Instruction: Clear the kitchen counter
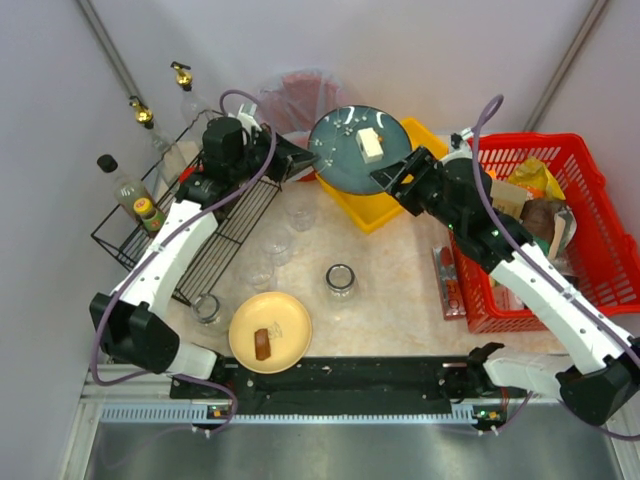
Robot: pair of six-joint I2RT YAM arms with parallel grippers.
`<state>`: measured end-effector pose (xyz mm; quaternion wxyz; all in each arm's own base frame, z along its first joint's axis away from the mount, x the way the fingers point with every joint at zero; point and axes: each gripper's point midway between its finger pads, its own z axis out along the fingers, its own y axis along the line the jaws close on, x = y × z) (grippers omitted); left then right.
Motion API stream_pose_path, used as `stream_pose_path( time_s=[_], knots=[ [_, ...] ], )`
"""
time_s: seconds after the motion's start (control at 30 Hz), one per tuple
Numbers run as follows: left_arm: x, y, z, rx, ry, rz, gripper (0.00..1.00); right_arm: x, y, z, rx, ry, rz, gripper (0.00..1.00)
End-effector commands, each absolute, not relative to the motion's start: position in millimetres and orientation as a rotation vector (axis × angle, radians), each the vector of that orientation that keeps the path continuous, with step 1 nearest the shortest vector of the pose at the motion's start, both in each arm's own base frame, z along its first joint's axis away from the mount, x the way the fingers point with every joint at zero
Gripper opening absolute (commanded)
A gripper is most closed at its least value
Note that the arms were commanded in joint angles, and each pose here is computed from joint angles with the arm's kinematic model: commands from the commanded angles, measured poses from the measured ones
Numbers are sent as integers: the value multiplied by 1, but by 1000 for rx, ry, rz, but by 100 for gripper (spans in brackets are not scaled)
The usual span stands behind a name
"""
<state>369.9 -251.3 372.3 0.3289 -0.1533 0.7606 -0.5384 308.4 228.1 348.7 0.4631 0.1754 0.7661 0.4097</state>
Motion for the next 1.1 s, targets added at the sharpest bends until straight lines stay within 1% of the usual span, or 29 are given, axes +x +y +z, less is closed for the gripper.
stream_pose_path(
  time_s=[0.0, 0.07, 0.17, 0.2, 0.33, 0.37, 0.47, 0.53, 0.7, 0.73, 0.77, 0.83, 0.87, 0.9, 0.97, 1.07],
  knots=[
    [344, -245, 465, -257, 1682, -1547, 0, 321, 238, 370, 480, 1771, 1121, 61],
    [342, -244, 461, -263, 1689, -1545, 0, 327, 237, 367, 507, 1762, 1117, 52],
    [340, -242, 458, -266, 1694, -1536, 0, 332, 241, 366, 523, 1753, 1135, 35],
    [339, -242, 457, -267, 1697, -1534, 0, 333, 243, 364, 523, 1757, 1136, 32],
    [337, -241, 454, -264, 1702, -1527, 0, 337, 245, 363, 543, 1745, 1156, 27],
    [337, -241, 453, -266, 1703, -1526, 0, 338, 247, 362, 543, 1746, 1163, 25],
    [336, -240, 451, -259, 1705, -1515, 0, 341, 251, 365, 541, 1739, 1184, 13],
    [336, -239, 448, -257, 1712, -1503, 0, 344, 254, 368, 542, 1730, 1199, 0],
    [336, -240, 444, -247, 1725, -1491, 0, 350, 260, 378, 548, 1722, 1236, 0],
    [336, -240, 443, -246, 1728, -1488, 5, 351, 261, 379, 551, 1722, 1244, 0],
    [337, -239, 443, -244, 1724, -1483, 14, 352, 261, 382, 561, 1721, 1257, 0],
    [337, -239, 443, -238, 1727, -1467, 40, 353, 263, 388, 564, 1713, 1278, 0],
    [338, -238, 442, -235, 1728, -1454, 51, 354, 263, 391, 569, 1706, 1281, 0],
    [340, -236, 441, -236, 1731, -1437, 59, 354, 262, 397, 569, 1694, 1290, 0],
    [341, -234, 437, -228, 1736, -1401, 70, 358, 262, 403, 576, 1685, 1308, 0],
    [341, -221, 432, -212, 1741, -1288, 78, 368, 262, 414, 579, 1690, 1358, 0]
  ],
)
